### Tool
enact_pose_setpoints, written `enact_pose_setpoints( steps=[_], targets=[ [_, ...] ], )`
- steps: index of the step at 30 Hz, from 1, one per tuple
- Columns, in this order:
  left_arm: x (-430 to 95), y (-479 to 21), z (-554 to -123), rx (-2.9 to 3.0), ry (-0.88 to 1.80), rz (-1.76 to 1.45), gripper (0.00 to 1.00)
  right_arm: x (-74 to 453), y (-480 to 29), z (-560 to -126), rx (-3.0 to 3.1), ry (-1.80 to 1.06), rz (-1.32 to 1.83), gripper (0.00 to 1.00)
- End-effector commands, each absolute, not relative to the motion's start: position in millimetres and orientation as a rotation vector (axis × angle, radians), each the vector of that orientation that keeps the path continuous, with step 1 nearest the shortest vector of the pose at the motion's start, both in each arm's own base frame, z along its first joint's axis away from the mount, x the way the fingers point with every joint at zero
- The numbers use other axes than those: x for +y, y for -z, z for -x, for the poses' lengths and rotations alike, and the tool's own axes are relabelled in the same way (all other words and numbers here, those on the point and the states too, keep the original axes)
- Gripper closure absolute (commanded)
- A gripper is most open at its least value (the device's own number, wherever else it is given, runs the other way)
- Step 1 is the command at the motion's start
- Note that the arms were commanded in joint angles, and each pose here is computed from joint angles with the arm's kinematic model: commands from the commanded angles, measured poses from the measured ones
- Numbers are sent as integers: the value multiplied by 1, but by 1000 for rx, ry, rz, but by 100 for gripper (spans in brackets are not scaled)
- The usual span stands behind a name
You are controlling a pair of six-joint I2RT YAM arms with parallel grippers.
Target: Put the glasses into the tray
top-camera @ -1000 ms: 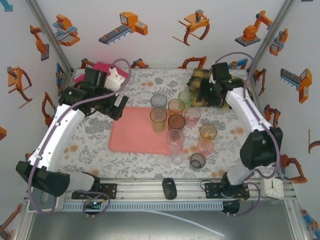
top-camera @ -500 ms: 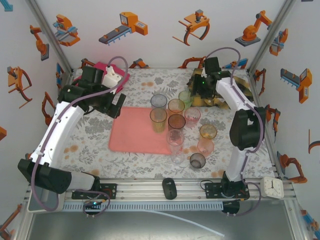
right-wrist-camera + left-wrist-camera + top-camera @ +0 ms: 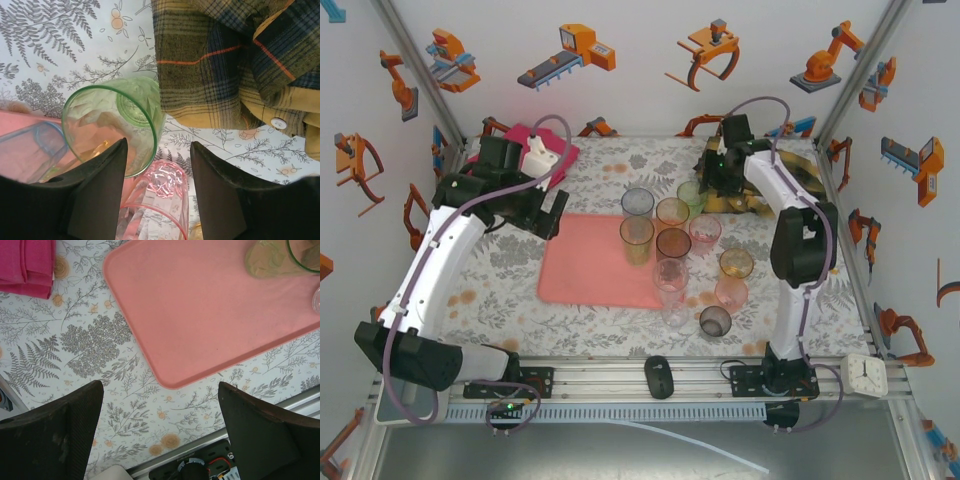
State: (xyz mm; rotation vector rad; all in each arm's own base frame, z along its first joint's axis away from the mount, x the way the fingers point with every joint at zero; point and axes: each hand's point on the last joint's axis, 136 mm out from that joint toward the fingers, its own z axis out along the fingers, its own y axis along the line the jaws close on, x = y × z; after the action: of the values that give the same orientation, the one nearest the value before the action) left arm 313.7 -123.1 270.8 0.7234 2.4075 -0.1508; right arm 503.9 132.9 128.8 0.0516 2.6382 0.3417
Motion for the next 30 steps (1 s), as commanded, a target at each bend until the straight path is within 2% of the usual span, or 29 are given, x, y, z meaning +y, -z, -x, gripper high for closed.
enact_pose_setpoints(
  steps=[1, 9, 17, 30],
  targets=[
    [-120, -279, -306, 2387, 183, -706, 12, 131, -133, -510, 2640, -324, -28, 52],
    [-120, -275, -302, 2383, 197, -703, 11, 126, -121, -508, 2682, -270, -22, 61],
    [-121, -282, -306, 2369, 196, -704, 10, 124, -119, -504, 2700, -192, 29, 65],
    [-120, -278, -306, 2385, 189, -706, 10, 139, -113, -509, 2706, -235, 58, 71]
  ],
)
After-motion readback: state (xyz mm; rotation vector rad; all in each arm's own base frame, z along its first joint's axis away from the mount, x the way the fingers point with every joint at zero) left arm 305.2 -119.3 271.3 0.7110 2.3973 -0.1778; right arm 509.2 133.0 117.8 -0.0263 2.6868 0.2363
